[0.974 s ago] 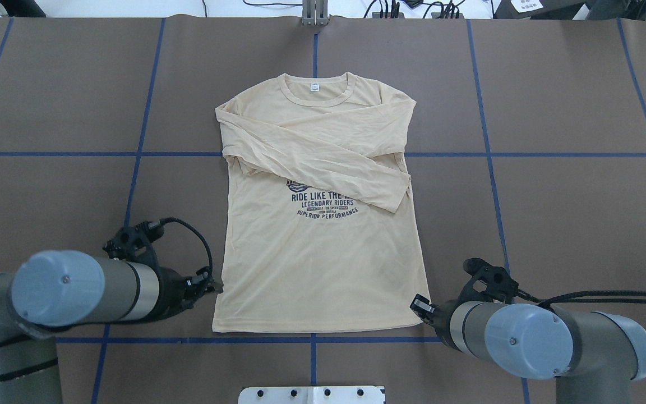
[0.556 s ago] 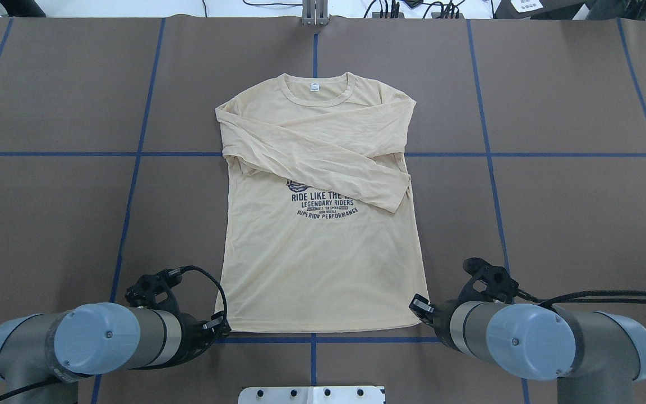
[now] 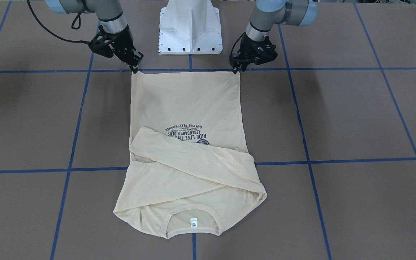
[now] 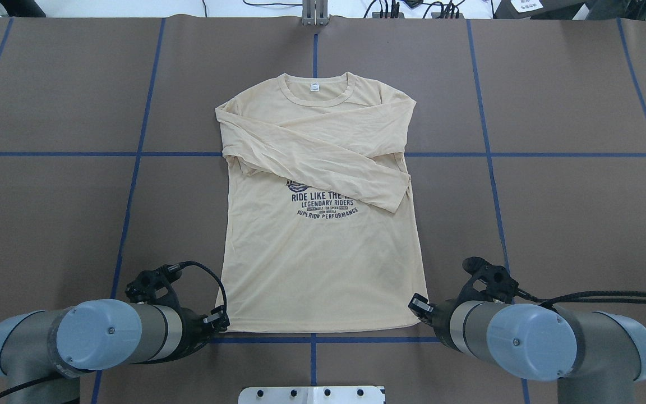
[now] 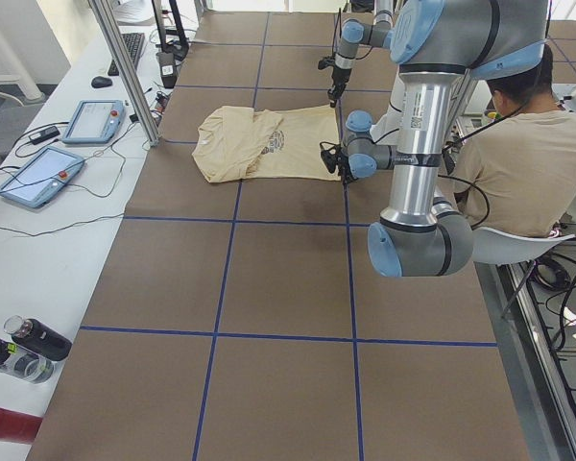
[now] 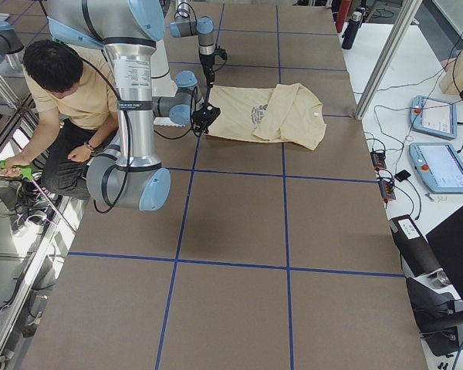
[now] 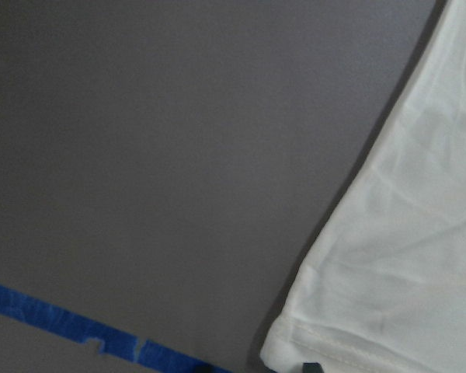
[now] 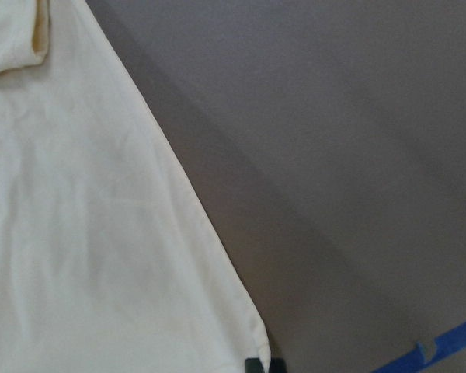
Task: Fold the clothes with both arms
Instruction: 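Position both grippers at the two hem corners nearest the robot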
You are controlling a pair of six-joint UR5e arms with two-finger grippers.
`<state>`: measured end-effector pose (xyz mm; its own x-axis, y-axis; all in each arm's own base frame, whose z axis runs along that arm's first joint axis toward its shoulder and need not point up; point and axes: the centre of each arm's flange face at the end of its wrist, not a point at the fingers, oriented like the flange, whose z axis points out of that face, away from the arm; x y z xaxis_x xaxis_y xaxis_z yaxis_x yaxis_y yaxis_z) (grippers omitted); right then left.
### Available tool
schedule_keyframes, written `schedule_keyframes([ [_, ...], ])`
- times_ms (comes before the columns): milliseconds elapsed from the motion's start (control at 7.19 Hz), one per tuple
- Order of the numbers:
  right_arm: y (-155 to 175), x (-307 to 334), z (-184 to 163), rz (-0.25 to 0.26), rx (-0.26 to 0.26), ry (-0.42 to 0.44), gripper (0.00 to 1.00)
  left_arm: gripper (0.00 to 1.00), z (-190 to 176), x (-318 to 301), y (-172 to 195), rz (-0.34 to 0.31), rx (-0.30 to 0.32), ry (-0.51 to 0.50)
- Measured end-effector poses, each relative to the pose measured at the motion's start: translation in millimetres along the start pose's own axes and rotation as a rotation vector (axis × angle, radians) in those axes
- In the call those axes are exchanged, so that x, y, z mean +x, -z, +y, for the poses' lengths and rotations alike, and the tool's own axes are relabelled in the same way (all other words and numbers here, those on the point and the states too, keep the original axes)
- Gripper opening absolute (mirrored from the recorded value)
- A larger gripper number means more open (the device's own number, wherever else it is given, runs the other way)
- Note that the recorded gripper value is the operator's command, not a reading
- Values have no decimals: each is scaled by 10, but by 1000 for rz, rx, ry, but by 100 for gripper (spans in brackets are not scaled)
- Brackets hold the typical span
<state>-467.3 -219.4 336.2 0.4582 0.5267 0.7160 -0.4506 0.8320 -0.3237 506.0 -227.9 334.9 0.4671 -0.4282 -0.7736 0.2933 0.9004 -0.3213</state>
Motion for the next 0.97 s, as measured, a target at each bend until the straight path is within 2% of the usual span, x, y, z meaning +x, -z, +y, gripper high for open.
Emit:
schedule_keyframes([
  [974,-8,8,0,3,-2,0,0,46,-43,16,-7,4,15,-1],
])
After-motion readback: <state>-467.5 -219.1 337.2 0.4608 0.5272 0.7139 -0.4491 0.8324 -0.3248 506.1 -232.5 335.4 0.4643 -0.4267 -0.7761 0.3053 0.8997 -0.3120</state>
